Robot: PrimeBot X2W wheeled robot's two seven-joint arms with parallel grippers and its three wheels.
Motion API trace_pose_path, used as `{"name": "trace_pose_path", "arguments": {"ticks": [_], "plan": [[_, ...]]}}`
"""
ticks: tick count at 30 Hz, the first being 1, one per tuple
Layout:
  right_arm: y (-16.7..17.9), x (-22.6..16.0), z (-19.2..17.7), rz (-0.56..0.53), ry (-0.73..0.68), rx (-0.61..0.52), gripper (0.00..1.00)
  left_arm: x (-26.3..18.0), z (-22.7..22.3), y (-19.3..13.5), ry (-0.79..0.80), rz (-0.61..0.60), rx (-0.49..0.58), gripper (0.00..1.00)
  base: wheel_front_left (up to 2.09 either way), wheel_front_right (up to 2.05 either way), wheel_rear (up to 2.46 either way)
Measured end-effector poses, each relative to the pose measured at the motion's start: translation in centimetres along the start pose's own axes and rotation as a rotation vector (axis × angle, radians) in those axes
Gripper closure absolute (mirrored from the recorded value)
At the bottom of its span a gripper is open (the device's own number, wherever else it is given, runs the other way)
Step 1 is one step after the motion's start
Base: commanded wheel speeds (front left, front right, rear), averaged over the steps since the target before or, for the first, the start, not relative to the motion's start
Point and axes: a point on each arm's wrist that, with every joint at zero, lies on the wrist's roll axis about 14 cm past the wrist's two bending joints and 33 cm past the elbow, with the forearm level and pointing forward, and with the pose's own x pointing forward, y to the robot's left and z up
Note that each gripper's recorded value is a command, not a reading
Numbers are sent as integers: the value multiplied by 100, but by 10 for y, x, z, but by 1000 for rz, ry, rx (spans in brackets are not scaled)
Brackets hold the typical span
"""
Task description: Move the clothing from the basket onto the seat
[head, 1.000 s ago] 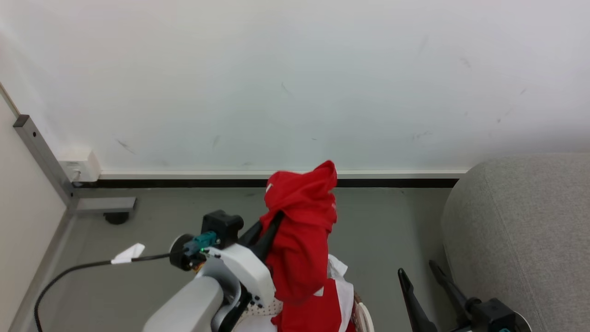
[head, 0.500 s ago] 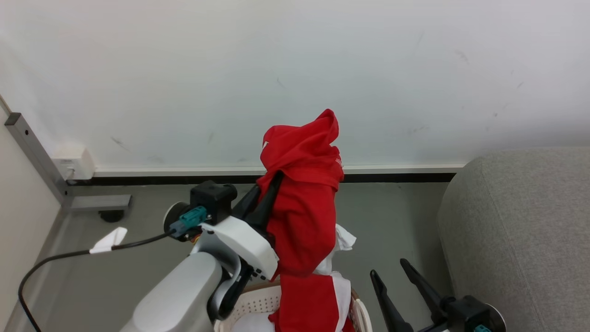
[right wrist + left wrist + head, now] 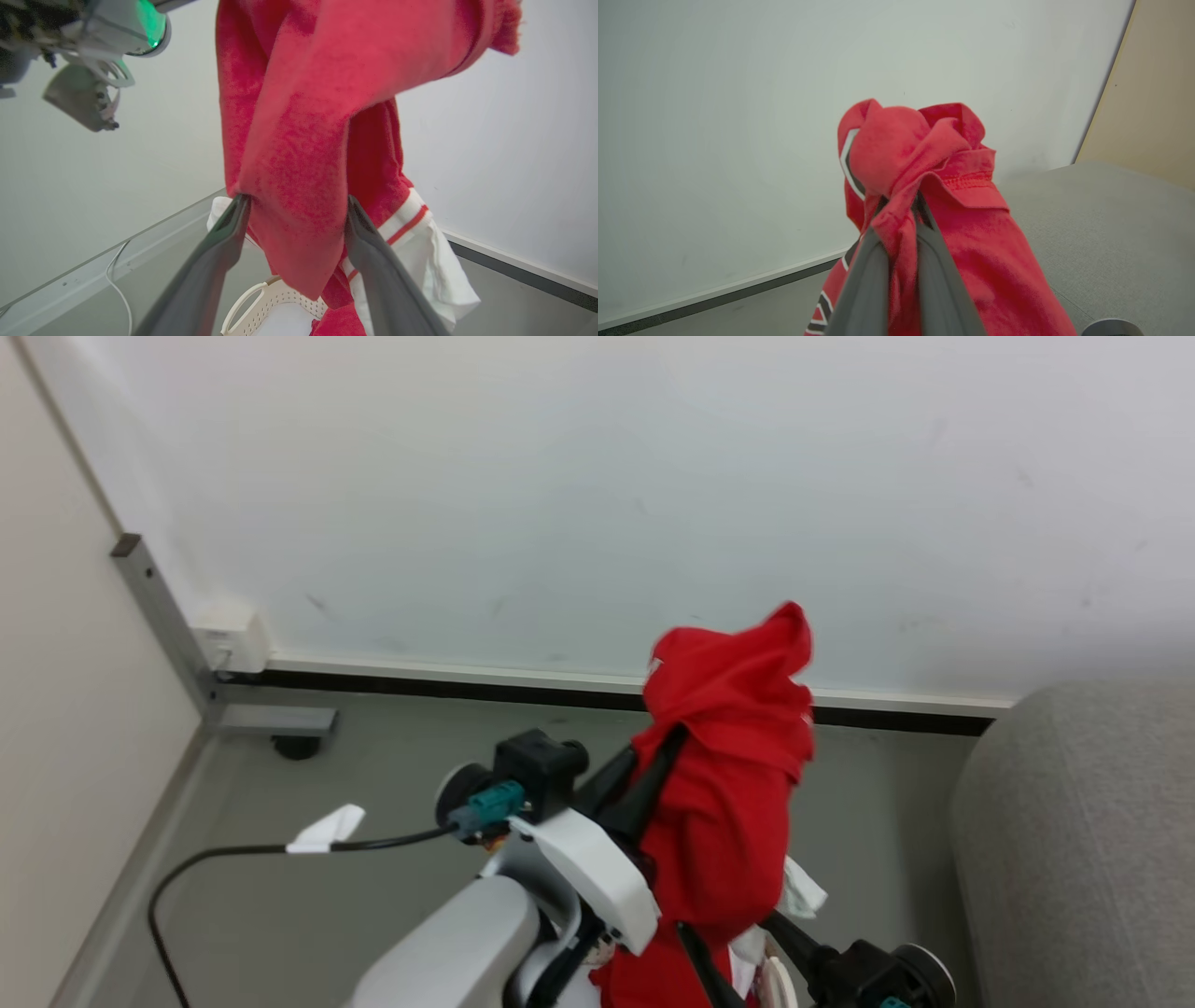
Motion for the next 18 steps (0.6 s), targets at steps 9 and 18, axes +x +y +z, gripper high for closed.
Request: {"name": "trace_pose_path", "arguments": {"ticks": [9, 18], "plan": [[19, 26, 4, 91, 7, -11, 0, -19, -10, -15, 42, -16, -27, 100, 0, 0, 0], [14, 31, -3, 84, 34, -3, 100, -26, -6, -13, 36, 1, -39, 100, 0, 0, 0]]}}
